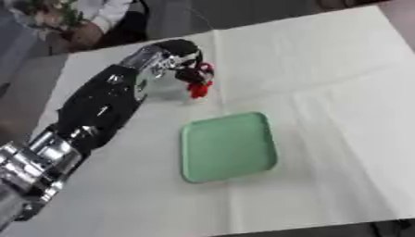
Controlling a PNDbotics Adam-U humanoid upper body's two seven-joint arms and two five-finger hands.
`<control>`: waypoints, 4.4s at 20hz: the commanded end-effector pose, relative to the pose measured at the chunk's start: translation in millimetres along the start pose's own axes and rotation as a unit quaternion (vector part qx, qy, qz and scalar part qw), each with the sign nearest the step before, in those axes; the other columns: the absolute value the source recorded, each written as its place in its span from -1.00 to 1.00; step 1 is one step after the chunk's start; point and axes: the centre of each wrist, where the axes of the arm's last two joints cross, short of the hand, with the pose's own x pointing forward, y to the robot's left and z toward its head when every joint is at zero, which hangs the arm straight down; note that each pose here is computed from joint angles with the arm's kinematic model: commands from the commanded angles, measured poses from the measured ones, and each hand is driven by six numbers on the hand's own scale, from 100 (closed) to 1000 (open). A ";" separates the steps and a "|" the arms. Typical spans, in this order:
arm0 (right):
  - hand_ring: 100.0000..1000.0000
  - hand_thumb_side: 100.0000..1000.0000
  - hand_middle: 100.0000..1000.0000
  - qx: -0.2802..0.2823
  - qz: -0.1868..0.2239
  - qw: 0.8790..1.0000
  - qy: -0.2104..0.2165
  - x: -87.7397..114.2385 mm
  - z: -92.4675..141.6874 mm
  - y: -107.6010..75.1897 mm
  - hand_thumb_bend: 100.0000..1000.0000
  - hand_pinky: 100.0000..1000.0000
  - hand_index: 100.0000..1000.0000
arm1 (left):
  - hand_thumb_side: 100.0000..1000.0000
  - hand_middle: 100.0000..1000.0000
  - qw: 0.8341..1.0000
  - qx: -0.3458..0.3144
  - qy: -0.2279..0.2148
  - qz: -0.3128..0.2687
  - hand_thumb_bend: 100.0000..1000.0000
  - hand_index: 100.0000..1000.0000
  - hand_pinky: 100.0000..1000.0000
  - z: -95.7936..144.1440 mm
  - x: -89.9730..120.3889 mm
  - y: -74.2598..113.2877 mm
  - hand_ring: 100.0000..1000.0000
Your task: Pick up objects on the table and place them in the box.
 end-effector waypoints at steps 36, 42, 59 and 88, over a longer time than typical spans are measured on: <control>-0.28 -0.34 -0.38 0.017 0.015 1.000 -0.009 4.7 -5.4 -6.6 -0.87 -1.00 -0.25 | 0.50 -0.98 0.994 0.000 -0.099 -0.039 -1.00 -0.37 -1.00 90.4 78.7 34.9 -1.00; -0.28 -0.34 -0.38 0.017 0.014 1.000 -0.009 4.6 -5.6 -6.4 -0.87 -1.00 -0.25 | 0.50 -0.98 0.994 -0.011 -0.099 -0.041 -1.00 -0.37 -1.00 85.1 74.5 24.0 -1.00; -0.27 -0.33 -0.38 0.014 0.015 1.000 -0.012 4.6 -6.5 -6.5 -0.87 -1.00 -0.25 | 0.48 -0.99 0.990 -0.081 -0.109 -0.028 -1.00 -0.38 -1.00 84.9 70.9 -14.4 -1.00; -0.26 -0.33 -0.37 0.010 0.013 1.000 -0.013 4.5 -7.4 -6.1 -0.87 -1.00 -0.25 | 0.75 0.43 0.984 -0.145 -0.093 -0.054 -0.22 0.62 -0.04 77.8 62.3 -28.7 0.23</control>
